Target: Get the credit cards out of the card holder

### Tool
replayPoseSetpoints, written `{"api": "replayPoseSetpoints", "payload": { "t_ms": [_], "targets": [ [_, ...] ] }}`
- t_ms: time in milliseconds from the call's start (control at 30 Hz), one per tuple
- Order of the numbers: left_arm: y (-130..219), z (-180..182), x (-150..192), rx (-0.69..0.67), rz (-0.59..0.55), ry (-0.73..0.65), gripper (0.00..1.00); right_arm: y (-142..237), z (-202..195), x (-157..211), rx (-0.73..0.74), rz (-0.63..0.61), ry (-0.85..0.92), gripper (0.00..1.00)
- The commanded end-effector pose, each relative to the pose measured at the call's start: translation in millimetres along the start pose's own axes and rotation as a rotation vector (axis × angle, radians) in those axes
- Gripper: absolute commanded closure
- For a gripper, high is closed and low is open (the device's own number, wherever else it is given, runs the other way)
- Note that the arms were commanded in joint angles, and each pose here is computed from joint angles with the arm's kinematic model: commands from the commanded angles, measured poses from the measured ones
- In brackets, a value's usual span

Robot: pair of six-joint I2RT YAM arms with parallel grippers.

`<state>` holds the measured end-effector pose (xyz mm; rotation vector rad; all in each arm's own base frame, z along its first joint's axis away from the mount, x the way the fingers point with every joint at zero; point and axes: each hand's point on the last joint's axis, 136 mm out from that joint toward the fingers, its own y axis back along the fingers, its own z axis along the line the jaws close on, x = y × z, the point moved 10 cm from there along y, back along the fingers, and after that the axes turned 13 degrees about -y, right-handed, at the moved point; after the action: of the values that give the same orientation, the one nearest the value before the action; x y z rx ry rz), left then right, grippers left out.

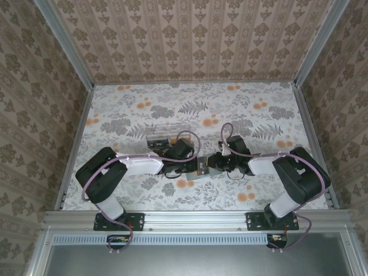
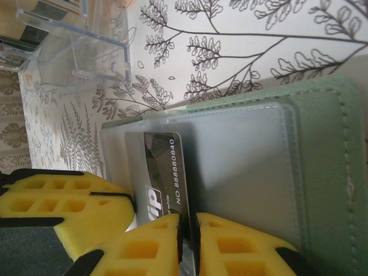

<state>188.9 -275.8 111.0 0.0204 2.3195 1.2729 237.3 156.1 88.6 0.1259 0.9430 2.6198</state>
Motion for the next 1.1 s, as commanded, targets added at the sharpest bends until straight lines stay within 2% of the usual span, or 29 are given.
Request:
{"api": "replayPoseSetpoints", "payload": {
  "t_ms": [0, 133, 267, 733, 900, 967, 1067],
  "targets": [
    [-9, 5, 11, -0.022, 0.062, 0.002, 0.98, -3, -3, 2, -0.025, 0.030, -0.008, 0.81],
    [-9, 5, 11, -0.020, 0.063, 0.001, 0.98, -5, -4, 2, -0.033, 0.039, -0.015, 0.84],
    [-8, 5, 11, -0.021, 0.061, 0.000, 0.98, -3, -5, 3, -0.023, 0.028, -0.016, 1.00],
    [0, 11, 13, -0.036, 0.046, 0.000, 0.98, 39, -22, -12, 0.005, -0.087, -0.047, 1.00],
    [5, 6, 8, -0.009, 0.026, -0.011, 0.98, 61, -13, -12, -0.016, -0.139, -0.019, 1.00],
    [11, 1, 3, 0.009, 0.003, -0.023, 0.96, 70, -6, -11, -0.013, -0.159, 0.004, 1.00],
    [27, -7, -6, 0.022, -0.053, -0.049, 0.87, 86, 6, -8, -0.009, -0.202, 0.059, 1.00]
  ]
}}
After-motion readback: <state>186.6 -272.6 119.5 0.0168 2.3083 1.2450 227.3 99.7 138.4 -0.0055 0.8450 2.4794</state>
